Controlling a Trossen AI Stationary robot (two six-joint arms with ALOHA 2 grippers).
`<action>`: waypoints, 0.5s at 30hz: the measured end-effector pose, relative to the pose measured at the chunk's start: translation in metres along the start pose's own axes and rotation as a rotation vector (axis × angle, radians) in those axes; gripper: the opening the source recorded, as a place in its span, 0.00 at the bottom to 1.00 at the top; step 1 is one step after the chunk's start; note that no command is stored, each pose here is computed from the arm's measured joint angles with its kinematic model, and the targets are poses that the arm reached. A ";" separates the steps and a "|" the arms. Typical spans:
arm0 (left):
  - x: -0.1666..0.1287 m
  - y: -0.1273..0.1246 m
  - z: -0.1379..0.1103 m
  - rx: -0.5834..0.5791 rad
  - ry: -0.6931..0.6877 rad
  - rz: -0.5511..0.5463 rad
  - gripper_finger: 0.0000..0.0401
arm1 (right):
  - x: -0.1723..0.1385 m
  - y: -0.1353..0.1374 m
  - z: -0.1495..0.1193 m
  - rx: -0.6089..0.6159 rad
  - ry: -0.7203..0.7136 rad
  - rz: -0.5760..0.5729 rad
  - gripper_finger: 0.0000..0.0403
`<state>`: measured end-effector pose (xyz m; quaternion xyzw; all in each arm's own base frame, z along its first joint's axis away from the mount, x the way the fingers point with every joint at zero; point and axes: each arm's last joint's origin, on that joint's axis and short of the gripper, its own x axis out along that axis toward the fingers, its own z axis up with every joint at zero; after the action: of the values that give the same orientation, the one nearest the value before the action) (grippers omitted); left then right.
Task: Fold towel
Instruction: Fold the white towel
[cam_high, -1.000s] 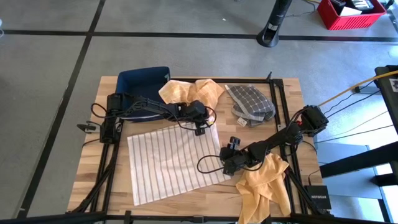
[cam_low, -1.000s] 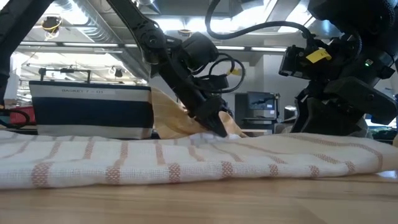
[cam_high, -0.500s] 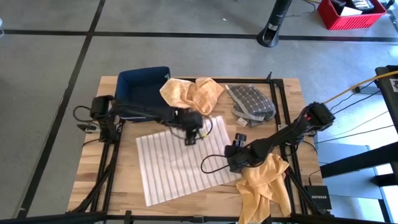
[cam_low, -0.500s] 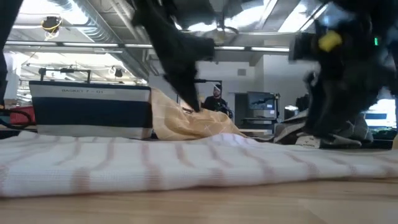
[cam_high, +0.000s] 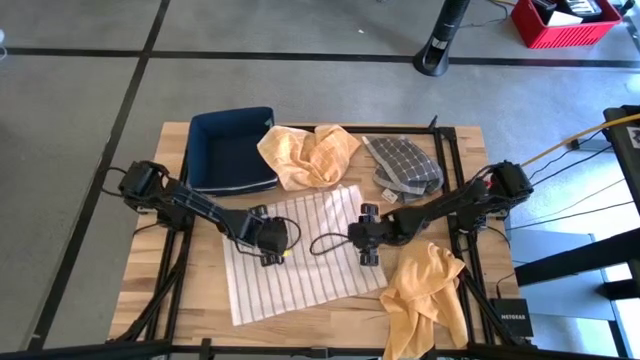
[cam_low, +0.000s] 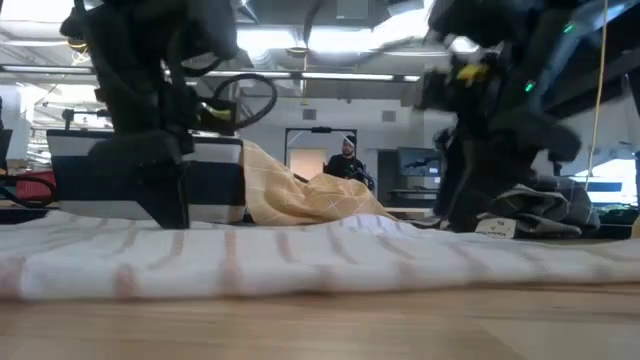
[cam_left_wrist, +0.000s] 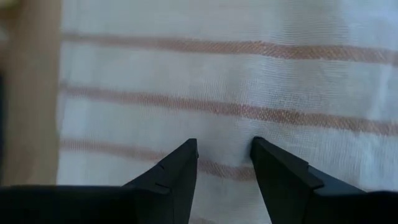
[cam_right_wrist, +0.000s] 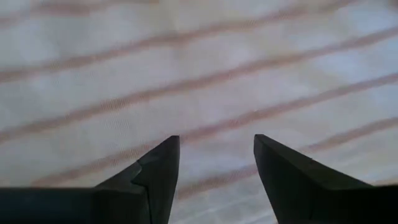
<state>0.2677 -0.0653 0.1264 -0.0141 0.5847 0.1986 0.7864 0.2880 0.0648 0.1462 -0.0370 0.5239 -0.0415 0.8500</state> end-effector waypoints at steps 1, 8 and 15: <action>0.001 0.002 -0.004 -0.022 0.013 0.022 0.37 | 0.004 -0.004 -0.001 0.012 0.029 0.022 0.52; 0.002 0.002 -0.020 -0.126 0.057 0.091 0.37 | 0.023 -0.013 -0.014 0.089 0.158 0.109 0.52; -0.015 0.002 -0.013 -0.117 0.036 0.046 0.37 | 0.012 -0.014 -0.008 0.152 0.165 0.126 0.52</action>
<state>0.2519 -0.0712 0.1363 -0.0502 0.5864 0.2504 0.7687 0.2860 0.0498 0.1340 0.0640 0.5886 -0.0307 0.8053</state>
